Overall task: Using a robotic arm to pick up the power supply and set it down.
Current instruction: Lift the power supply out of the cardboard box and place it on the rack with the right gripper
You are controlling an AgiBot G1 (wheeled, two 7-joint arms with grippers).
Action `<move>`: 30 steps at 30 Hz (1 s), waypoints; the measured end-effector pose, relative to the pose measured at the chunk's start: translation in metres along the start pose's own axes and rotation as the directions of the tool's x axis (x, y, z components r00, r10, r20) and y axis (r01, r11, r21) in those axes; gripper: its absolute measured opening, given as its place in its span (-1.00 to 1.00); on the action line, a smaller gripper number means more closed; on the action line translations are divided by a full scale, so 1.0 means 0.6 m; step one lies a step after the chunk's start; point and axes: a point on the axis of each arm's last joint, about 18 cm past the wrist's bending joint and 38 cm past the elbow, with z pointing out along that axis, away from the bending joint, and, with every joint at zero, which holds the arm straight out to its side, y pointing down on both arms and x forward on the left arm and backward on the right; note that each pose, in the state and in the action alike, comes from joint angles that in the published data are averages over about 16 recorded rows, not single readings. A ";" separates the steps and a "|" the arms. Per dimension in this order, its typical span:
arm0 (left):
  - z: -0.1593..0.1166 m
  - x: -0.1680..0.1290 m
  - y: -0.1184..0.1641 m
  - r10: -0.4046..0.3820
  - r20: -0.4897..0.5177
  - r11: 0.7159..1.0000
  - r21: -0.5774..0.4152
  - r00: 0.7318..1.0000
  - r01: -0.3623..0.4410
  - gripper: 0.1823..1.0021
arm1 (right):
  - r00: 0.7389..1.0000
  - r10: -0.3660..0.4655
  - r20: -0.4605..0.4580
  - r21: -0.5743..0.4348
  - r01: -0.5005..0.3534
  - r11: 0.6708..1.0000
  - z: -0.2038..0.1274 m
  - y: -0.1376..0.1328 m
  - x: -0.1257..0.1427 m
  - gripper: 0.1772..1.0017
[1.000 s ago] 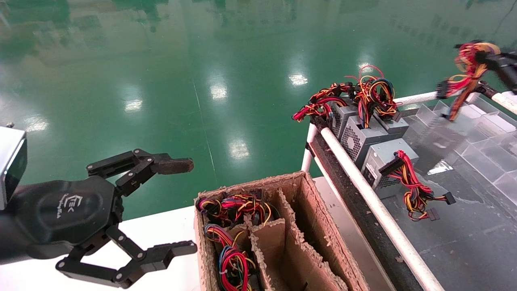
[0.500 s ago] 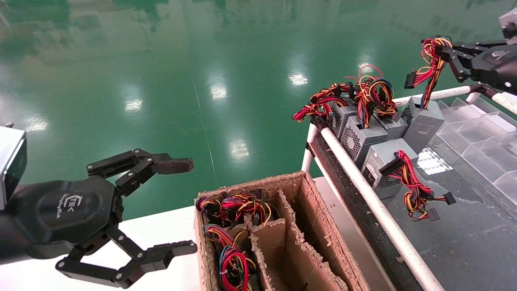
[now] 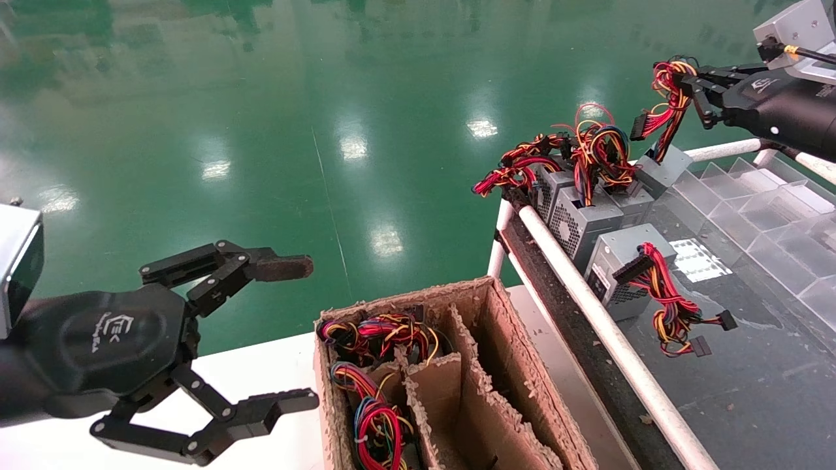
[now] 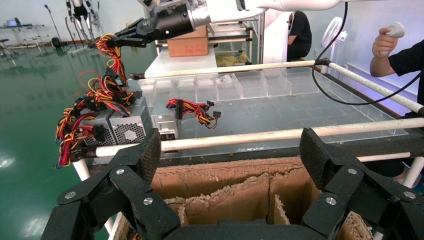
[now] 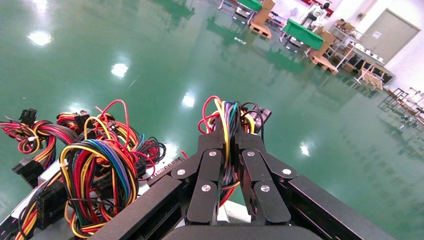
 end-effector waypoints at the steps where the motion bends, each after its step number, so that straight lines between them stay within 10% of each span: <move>1: 0.000 0.000 0.000 0.000 0.000 1.000 0.000 1.000 0.000 1.00 | 1.000 -0.002 0.001 -0.001 0.002 1.000 0.001 0.000 -0.001 -0.90; 30: 0.000 0.000 0.000 0.000 0.000 1.000 0.000 1.000 0.000 1.00 | 1.000 0.000 -0.030 -0.042 -0.001 0.999 0.030 0.010 -0.018 -0.90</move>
